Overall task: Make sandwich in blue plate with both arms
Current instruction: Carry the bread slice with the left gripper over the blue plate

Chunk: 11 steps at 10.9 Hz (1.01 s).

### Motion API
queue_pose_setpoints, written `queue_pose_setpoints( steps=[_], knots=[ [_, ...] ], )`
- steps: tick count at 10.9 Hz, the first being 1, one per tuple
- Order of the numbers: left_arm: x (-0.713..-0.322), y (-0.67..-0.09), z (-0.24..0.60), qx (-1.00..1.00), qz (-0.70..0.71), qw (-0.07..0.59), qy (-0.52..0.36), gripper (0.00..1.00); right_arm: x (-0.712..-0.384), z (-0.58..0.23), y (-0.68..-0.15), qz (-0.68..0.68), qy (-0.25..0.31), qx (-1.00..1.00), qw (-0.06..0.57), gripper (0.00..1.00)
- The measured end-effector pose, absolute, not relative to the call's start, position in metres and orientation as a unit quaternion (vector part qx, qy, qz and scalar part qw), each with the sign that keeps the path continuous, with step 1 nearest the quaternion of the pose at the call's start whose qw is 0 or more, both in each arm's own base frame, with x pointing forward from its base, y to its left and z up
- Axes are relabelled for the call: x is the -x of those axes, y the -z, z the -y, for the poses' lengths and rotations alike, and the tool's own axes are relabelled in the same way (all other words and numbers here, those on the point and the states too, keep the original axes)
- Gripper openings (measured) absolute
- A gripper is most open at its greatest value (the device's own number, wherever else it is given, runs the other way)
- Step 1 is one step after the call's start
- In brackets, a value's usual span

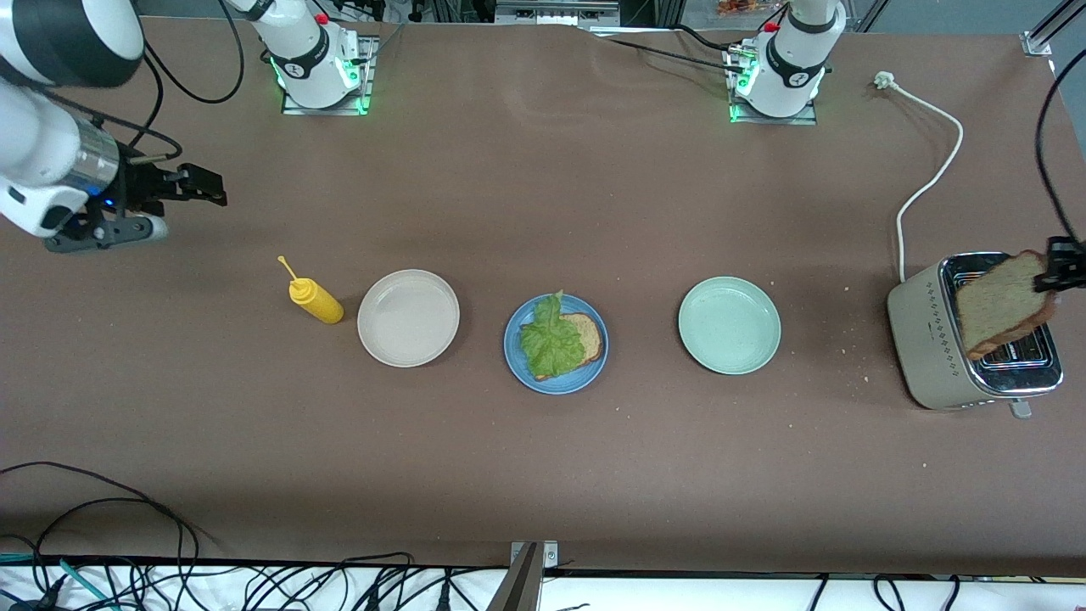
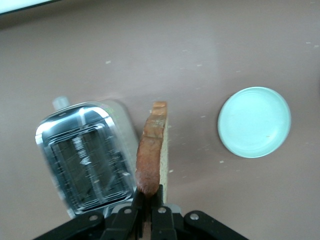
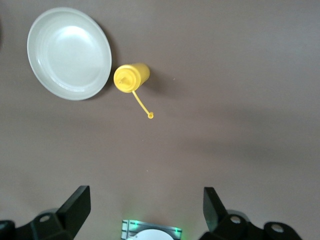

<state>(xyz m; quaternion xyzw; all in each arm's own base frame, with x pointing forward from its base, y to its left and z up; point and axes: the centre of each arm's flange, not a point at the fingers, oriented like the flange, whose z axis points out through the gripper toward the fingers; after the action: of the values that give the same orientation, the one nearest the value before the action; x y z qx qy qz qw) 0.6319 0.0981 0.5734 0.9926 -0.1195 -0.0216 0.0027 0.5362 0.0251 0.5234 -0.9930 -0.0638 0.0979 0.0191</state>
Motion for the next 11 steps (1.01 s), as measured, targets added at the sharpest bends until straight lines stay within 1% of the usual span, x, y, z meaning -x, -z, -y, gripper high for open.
queue_pose_setpoints(
  steps=[3,4,5,8,11],
  knots=[
    [-0.644,-0.559,0.013,-0.993,0.113,0.023,0.031,0.08,-0.537,0.014,-0.579,0.011,-0.038,0.999,0.018,1.00],
    [-0.644,-0.555,0.045,-0.993,0.109,0.027,0.028,0.08,-0.538,0.017,-0.592,0.008,-0.028,0.999,0.018,1.00],
    [-0.645,-0.549,0.064,-0.994,0.098,0.044,0.020,0.08,-0.538,0.016,-0.598,0.009,-0.027,0.999,0.018,1.00],
    [-0.640,-0.513,0.089,-0.991,0.046,0.125,0.018,0.08,-0.534,0.015,-0.595,0.007,-0.052,0.998,0.018,1.00],
    [-0.631,-0.485,0.167,-0.981,0.020,0.192,0.013,0.08,-0.537,0.019,-0.592,0.002,-0.055,0.998,0.018,1.00]
  ],
)
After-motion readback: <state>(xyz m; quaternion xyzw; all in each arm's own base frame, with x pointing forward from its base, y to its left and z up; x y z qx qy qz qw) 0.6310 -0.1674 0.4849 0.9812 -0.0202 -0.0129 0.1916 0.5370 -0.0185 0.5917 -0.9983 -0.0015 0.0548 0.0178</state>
